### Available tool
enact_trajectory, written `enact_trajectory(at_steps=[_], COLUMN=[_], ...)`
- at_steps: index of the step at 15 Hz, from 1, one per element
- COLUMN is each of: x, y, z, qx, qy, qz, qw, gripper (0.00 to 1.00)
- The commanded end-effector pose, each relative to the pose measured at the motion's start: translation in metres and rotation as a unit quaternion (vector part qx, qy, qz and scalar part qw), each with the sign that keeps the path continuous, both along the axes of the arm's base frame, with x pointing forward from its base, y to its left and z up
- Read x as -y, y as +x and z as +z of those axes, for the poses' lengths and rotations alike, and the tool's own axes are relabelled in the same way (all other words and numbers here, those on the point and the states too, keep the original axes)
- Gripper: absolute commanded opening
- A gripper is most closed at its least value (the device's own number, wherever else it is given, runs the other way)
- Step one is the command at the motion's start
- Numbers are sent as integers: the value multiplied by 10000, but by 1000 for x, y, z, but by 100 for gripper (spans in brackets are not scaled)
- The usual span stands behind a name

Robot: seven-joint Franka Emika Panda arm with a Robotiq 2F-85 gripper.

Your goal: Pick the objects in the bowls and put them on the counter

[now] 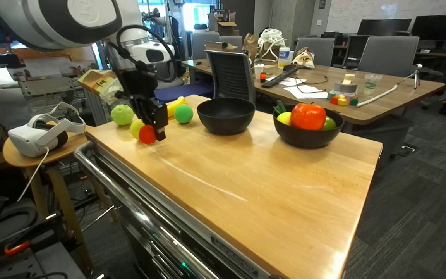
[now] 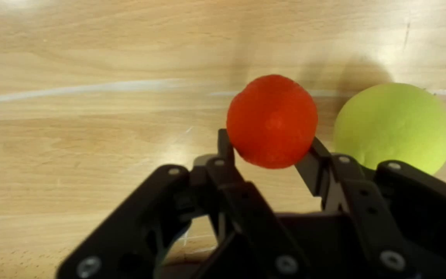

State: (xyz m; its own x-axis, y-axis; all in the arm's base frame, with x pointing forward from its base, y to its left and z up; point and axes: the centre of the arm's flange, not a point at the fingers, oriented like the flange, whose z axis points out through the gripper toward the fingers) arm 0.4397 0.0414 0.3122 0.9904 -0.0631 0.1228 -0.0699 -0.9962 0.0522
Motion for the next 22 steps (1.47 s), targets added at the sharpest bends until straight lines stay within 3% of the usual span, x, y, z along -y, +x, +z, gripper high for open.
enact_trajectory(at_steps=[1, 2, 3, 4, 9, 13, 15, 17, 18, 22], x=[-1, -2, -2, -2, 1, 9, 21, 41, 26, 46], y=[12, 14, 16, 17, 28, 40, 37, 18, 25, 14], z=[-19, -22, -24, -26, -7, 75, 113, 138, 76, 88], qx=[73, 61, 48, 59, 217, 272, -383, -938, -566, -817], qy=[-101, -91, -87, -86, -87, -374, -336, -572, -432, -487], qz=[80, 99, 103, 106, 79, 483, 491, 177, 314, 95], qw=[9999, 9999, 9999, 9999, 9997, 9978, 9975, 9938, 9970, 9954], gripper=[17, 17, 25, 57, 96, 100, 100, 100, 100, 100])
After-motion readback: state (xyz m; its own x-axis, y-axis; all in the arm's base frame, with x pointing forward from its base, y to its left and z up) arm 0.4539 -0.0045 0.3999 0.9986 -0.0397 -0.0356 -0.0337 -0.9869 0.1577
